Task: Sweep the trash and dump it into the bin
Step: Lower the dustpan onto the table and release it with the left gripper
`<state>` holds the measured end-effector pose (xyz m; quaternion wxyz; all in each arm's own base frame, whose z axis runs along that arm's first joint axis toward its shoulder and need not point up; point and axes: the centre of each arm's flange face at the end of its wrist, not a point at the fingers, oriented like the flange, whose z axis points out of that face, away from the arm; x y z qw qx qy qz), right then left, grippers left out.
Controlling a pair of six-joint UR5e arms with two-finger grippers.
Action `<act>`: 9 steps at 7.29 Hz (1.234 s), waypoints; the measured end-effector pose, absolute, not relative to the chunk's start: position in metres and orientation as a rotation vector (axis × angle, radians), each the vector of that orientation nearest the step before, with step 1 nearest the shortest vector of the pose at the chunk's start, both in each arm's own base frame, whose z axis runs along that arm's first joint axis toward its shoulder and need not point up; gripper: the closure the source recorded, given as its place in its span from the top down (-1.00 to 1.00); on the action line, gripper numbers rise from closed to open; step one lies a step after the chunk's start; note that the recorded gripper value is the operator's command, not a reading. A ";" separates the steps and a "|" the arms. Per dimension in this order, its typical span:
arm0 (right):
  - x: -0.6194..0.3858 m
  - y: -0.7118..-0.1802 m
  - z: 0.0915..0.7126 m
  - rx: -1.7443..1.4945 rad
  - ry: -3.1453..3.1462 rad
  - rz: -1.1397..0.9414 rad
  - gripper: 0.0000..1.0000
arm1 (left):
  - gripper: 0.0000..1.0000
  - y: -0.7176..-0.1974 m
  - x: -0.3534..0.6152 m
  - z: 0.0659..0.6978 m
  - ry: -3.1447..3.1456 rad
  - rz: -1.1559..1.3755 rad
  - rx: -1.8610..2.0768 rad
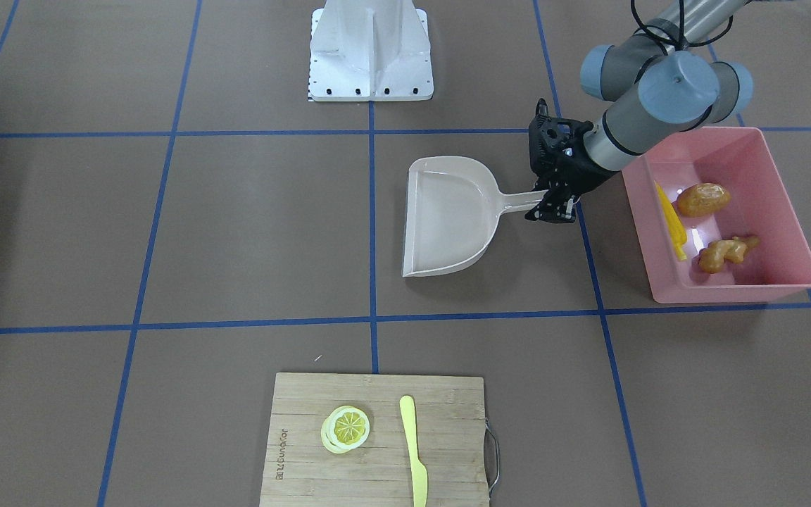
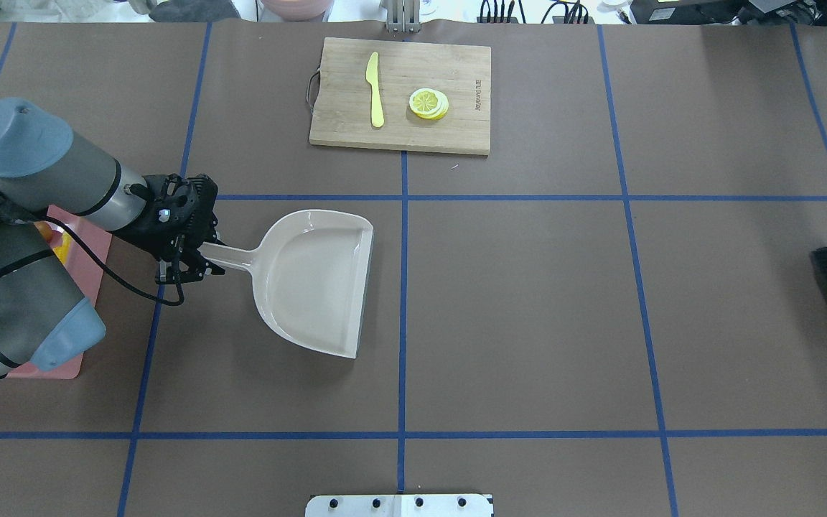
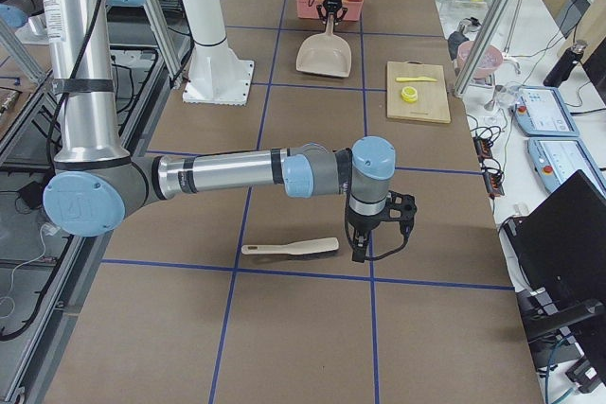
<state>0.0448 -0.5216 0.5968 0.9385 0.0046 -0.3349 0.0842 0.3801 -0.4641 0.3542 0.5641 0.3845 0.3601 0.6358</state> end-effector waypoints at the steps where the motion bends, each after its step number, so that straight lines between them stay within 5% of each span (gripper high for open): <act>1: 0.045 -0.521 0.597 0.008 -0.684 0.174 1.00 | -1.00 -0.464 0.380 0.355 0.848 1.493 0.901; 2: 0.045 -0.521 0.597 0.008 -0.684 0.176 1.00 | -0.87 -0.464 0.381 0.356 0.849 1.492 0.899; 5: 0.045 -0.520 0.600 0.001 -0.682 0.184 1.00 | 0.96 -0.465 0.381 0.358 0.849 1.490 0.894; 9: 0.045 -0.519 0.601 -0.002 -0.681 0.186 1.00 | 0.97 -0.466 0.379 0.357 0.851 1.490 0.897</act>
